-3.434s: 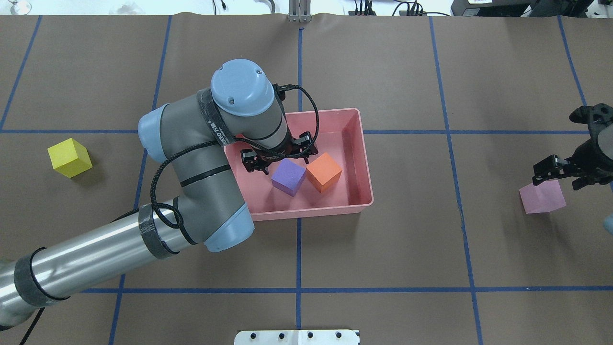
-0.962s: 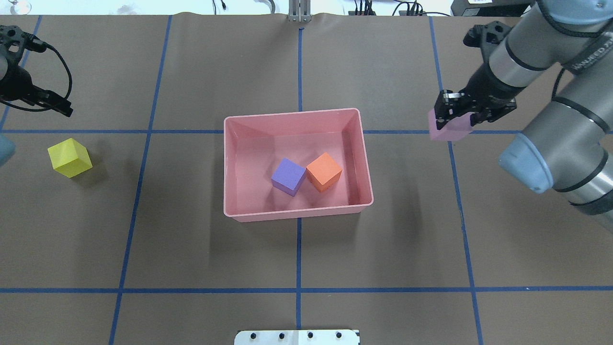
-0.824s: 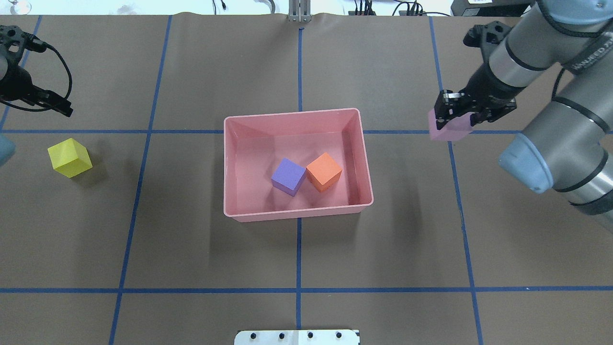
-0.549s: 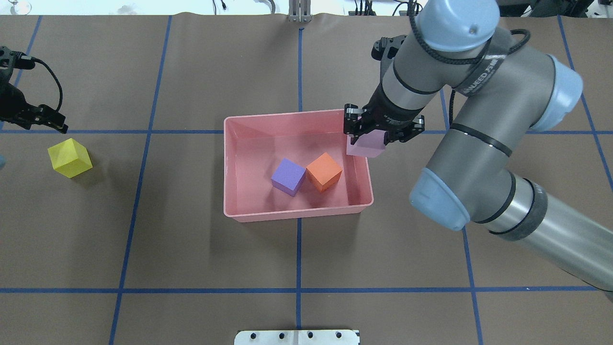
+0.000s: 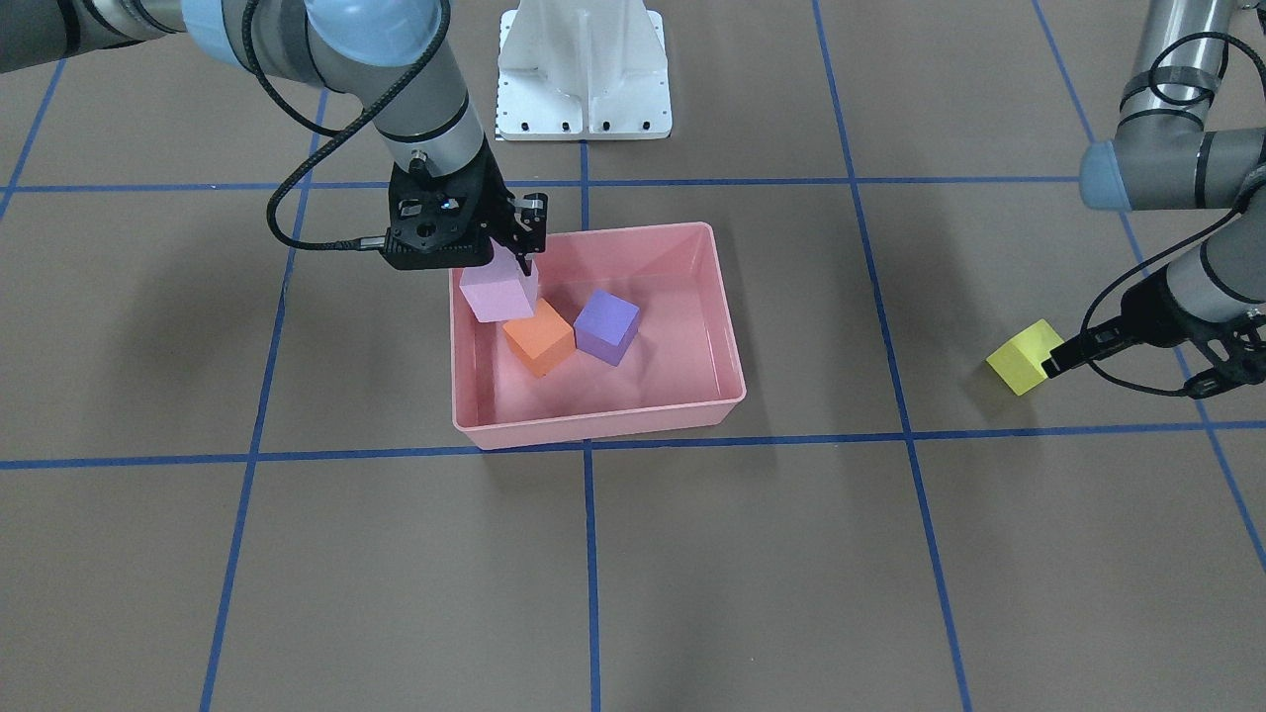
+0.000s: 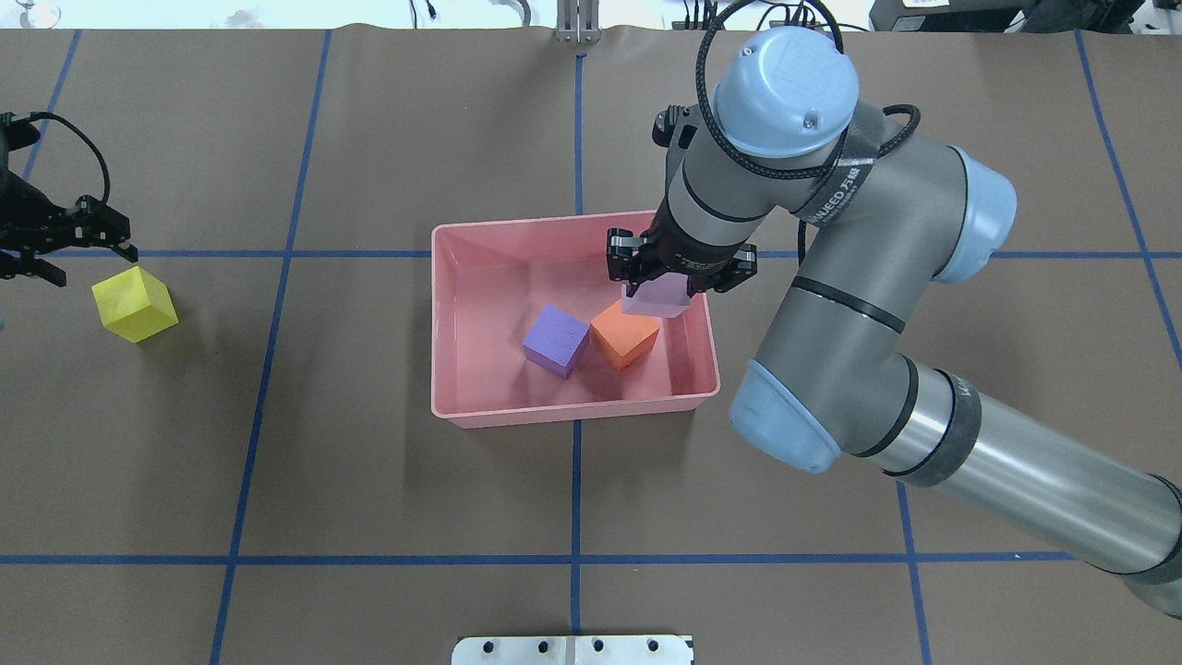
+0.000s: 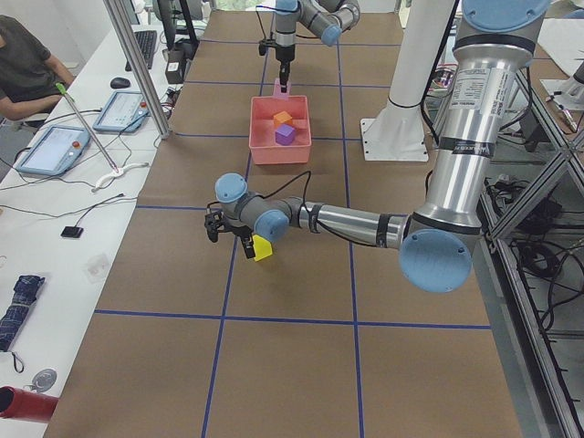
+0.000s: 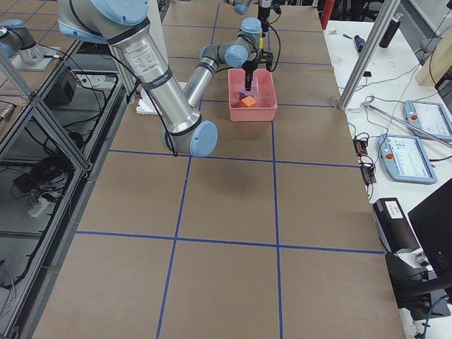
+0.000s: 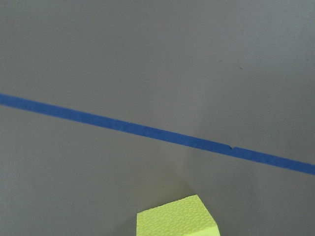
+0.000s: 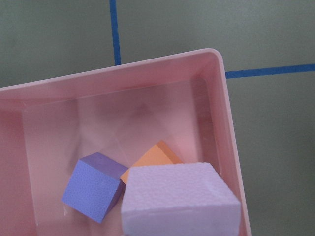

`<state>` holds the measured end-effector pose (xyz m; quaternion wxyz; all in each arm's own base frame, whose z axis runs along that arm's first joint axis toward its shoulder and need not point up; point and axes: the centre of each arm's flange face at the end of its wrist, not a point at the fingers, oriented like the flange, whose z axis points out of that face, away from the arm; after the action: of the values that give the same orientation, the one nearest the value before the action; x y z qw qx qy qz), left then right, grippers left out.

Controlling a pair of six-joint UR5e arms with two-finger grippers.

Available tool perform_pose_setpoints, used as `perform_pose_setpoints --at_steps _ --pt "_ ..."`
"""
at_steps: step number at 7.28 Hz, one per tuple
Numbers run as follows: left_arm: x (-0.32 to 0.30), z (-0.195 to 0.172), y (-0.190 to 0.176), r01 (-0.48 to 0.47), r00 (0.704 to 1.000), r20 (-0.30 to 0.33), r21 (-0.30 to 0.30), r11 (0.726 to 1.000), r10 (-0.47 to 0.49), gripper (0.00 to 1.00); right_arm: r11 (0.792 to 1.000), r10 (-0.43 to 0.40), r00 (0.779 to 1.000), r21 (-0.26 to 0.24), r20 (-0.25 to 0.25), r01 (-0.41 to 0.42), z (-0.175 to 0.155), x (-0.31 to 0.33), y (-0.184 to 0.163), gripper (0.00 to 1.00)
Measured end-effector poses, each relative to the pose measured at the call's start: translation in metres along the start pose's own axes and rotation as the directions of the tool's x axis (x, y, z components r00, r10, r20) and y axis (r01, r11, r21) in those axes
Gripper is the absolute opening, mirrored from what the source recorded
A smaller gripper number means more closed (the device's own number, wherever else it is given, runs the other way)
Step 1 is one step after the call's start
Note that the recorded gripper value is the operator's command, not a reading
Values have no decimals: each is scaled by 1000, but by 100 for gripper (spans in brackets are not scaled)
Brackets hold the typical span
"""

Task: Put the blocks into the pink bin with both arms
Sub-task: 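Carry the pink cube into the bin with right gripper while left grasps yellow cube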

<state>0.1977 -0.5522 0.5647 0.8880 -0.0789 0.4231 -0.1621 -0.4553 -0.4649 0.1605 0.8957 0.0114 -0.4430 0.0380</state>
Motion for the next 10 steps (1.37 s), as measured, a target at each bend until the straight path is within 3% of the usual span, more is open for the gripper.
perform_pose_setpoints --at_steps 2,3,4,6,8,9,10 --pt "3 3 2 63 998 -2 -5 998 -63 97 1000 -6 1000 9 14 6 26 -5 -11 16" --pt "4 6 4 68 998 0 -10 998 -68 97 1000 -6 1000 12 16 6 36 -7 -12 82" --pt "6 10 8 65 998 3 -17 998 -65 97 1000 -9 1000 14 7 9 47 -8 -10 100" --pt "11 21 15 53 999 12 -34 998 -52 97 999 -20 1000 27 1 20 54 -13 -5 100" --pt "12 30 20 48 999 22 -47 998 -47 85 999 -33 999 37 9 33 47 -13 -6 100" --pt "11 33 21 48 999 25 -50 998 -47 48 999 -25 999 44 25 24 31 -3 -14 100" --pt "10 34 21 49 998 28 -52 997 -48 4 999 -4 999 45 43 2 10 24 -25 100"
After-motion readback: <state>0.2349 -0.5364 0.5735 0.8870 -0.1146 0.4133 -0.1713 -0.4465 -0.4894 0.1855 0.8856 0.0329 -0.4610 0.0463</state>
